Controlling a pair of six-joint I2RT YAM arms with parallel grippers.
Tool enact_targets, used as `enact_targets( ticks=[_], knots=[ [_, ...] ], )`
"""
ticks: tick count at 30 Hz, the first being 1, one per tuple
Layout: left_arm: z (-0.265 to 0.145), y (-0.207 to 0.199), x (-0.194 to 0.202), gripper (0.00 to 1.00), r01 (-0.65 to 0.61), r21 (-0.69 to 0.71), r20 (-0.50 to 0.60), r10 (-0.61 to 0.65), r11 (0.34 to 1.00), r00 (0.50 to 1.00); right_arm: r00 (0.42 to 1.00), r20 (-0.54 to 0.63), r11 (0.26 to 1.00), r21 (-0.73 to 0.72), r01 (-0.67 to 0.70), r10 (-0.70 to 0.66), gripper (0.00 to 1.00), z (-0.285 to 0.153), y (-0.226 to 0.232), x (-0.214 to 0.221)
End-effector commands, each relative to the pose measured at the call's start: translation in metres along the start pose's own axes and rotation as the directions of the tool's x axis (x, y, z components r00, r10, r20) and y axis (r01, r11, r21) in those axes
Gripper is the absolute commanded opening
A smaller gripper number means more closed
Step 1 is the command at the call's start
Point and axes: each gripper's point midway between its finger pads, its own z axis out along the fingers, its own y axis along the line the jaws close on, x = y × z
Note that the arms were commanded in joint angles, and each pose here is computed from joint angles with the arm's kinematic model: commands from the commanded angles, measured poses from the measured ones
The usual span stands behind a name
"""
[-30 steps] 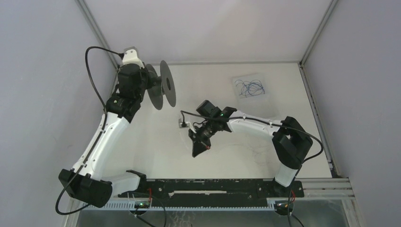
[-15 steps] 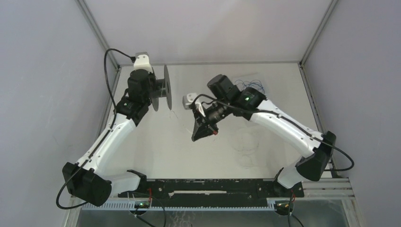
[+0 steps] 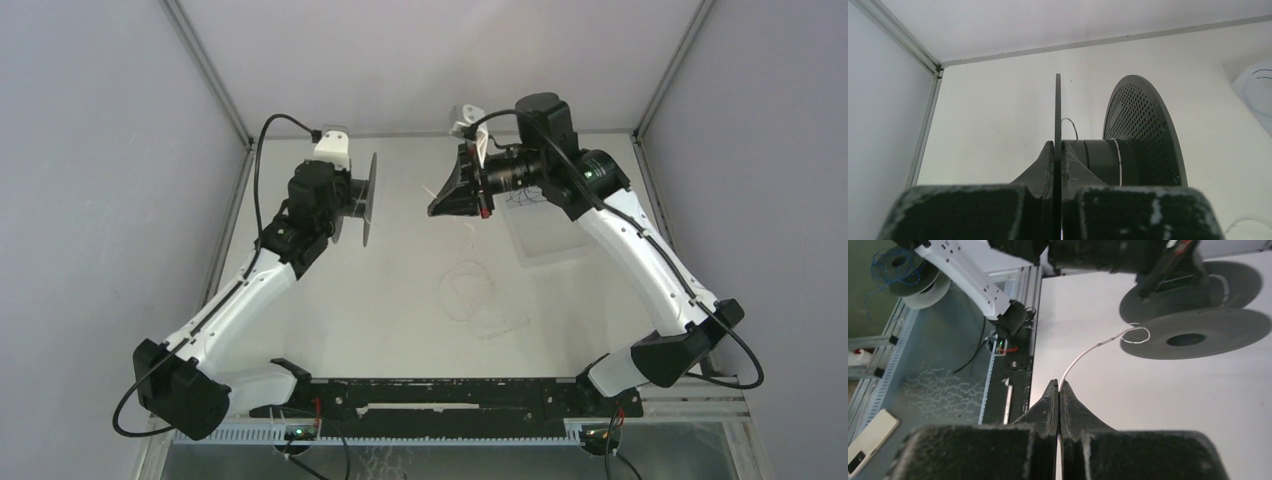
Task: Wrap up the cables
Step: Wrap the cable around the cable reel.
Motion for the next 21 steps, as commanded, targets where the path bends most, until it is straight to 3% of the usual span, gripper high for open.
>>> enact_targets(
  ticks=[1,10,21],
  knots=[
    [-0.011,-0.005,-0.033,0.00,-0.008,0.053,0.131,0.000,0.999,0.991,0.992,0.118,0.997,0.056,0.047,-0.053,0.00,-0.017,-0.008,-0.046],
    [-0.022,-0.043,-0.019,0.00,-0.085,0.229,0.123,0.057,0.970,0.991,0.977,0.214,0.981,0.192,-0.037,-0.005,0.00,-0.039,-0.060,-0.080],
    [-0.049,-0.080,-0.018,0.00,-0.095,0.469,0.130,0.038,0.878,0.991,0.969,0.246,0.930,0.348,-0.121,0.034,0.00,-0.065,-0.141,-0.072]
  ],
)
